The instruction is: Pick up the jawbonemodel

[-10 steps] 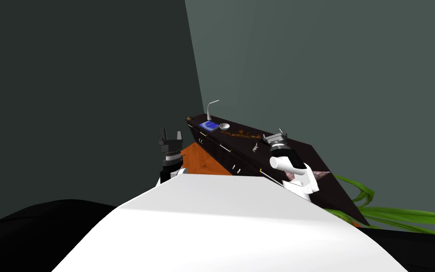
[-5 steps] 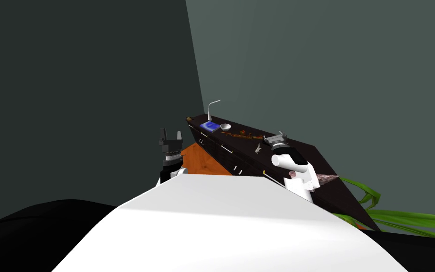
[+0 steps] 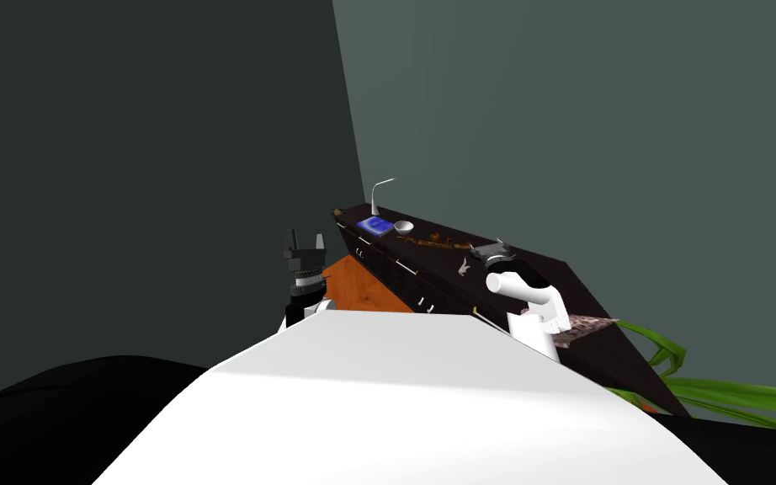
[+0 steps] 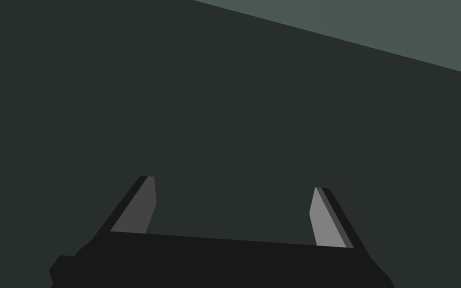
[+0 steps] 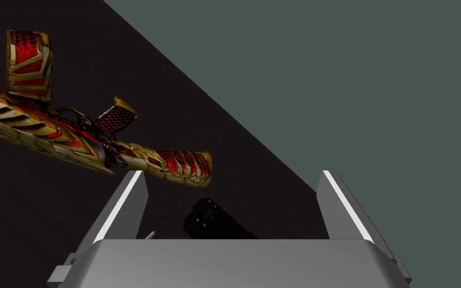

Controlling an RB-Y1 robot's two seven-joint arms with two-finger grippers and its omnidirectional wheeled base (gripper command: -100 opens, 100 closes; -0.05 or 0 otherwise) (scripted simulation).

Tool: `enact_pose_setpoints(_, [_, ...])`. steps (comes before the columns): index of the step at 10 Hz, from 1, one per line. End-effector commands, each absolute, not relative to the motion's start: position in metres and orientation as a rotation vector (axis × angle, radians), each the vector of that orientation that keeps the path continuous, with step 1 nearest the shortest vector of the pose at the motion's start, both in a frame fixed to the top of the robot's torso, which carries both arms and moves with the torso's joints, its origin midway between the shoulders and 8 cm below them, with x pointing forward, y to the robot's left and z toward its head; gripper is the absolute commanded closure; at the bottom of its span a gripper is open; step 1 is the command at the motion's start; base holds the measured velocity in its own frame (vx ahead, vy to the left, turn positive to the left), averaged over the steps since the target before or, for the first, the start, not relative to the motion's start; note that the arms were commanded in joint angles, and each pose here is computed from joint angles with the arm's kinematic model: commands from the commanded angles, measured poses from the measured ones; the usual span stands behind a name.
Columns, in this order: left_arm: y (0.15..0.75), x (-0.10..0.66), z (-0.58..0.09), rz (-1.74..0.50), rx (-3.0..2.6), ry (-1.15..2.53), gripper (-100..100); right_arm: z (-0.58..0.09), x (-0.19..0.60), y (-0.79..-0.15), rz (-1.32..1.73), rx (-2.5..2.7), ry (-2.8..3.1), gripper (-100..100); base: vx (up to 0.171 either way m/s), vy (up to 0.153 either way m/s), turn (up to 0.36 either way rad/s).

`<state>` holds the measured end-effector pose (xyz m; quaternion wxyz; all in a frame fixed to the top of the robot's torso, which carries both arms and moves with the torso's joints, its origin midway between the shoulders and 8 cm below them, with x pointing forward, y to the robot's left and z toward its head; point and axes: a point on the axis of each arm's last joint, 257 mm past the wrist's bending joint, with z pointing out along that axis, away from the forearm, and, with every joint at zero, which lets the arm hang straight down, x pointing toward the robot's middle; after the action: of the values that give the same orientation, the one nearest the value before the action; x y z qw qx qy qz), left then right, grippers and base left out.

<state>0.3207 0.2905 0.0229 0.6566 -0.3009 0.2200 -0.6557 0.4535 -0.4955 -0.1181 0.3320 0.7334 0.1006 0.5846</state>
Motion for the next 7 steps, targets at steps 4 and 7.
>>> enact_pose_setpoints(4, [0.290,0.321,0.023,-1.486,-0.682,0.499,0,-0.146,0.456,-0.510,1.500,2.084,0.126,-100,0.024,0.027,-0.001])
enact_pose_setpoints(7, [0.290,0.321,0.023,-1.486,-0.682,0.499,0,-0.164,0.455,-0.518,1.464,2.188,0.037,-100,0.024,0.025,0.001])
